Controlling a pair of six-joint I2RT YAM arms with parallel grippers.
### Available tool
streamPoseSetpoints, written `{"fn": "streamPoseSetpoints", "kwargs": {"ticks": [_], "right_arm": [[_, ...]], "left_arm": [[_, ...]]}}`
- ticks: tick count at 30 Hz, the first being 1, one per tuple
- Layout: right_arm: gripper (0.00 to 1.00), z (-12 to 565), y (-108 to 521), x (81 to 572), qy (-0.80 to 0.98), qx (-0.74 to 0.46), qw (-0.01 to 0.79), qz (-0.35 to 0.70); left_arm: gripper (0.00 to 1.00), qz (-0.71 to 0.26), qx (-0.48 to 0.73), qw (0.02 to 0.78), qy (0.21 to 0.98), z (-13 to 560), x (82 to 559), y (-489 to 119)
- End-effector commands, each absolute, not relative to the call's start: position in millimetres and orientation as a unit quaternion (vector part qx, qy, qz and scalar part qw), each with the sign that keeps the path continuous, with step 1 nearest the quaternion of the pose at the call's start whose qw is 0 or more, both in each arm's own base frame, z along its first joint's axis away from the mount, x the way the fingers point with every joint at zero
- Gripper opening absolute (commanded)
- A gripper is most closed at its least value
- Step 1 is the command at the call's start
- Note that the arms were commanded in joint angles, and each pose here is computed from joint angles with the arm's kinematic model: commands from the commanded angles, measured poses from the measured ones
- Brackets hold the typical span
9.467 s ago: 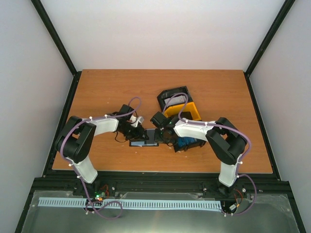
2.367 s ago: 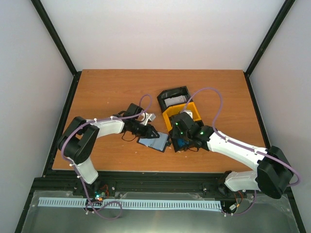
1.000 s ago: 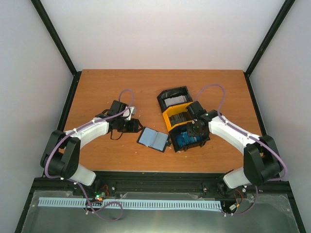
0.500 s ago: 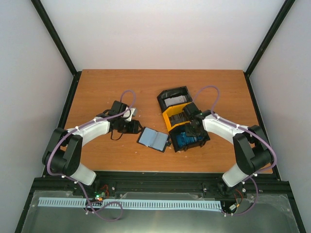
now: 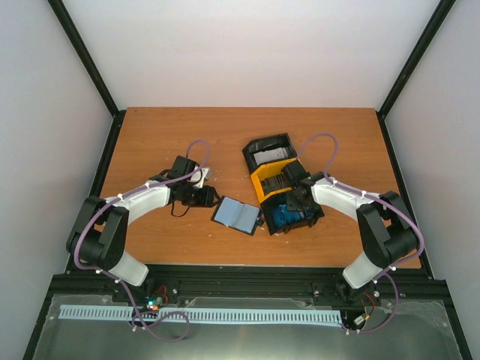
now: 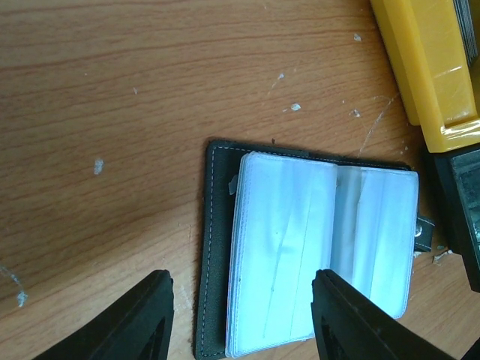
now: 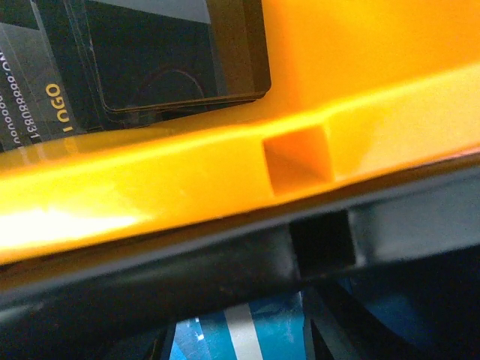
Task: Put the credit cards into the card holder
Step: Pick up the credit card from the storage box.
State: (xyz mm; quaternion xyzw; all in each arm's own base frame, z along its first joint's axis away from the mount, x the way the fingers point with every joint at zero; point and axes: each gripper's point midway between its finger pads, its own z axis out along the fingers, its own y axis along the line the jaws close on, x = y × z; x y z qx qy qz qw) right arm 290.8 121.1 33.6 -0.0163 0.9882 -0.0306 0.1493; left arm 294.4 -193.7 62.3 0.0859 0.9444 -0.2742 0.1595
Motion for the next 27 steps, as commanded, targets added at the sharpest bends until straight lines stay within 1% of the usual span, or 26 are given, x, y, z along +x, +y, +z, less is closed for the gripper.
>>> {"fn": "streamPoseSetpoints", "kwargs": {"ticks": [1, 8, 15, 18, 22, 27], "right_arm": [[0.45, 24, 108, 284, 0.989, -0.019, 0.135, -0.060], [0.39, 49, 102, 293, 0.982, -0.001, 0.174, -0.069], [0.32, 56, 98, 293, 0.980, -0.003, 0.180, -0.079], [0.32, 55, 101, 293, 0.982, -0.012, 0.177, -0.071], [0.38, 46, 116, 292, 0.986, -0.037, 0.160, -0.038], [0.39, 39, 121, 298, 0.986, -0.046, 0.156, -0.034]], "left_arm": [[0.52, -0.280, 0.089, 0.162, 0.942, 67, 300, -196], [0.52, -0.280, 0.085, 0.164, 0.942, 68, 301, -196], [0.51, -0.289, 0.080, 0.159, 0.941, 67, 299, -198], [0.51, -0.290, 0.079, 0.157, 0.941, 66, 299, -199], [0.51, -0.292, 0.077, 0.156, 0.941, 65, 298, -199], [0.52, -0.293, 0.075, 0.155, 0.940, 65, 297, -199]]}}
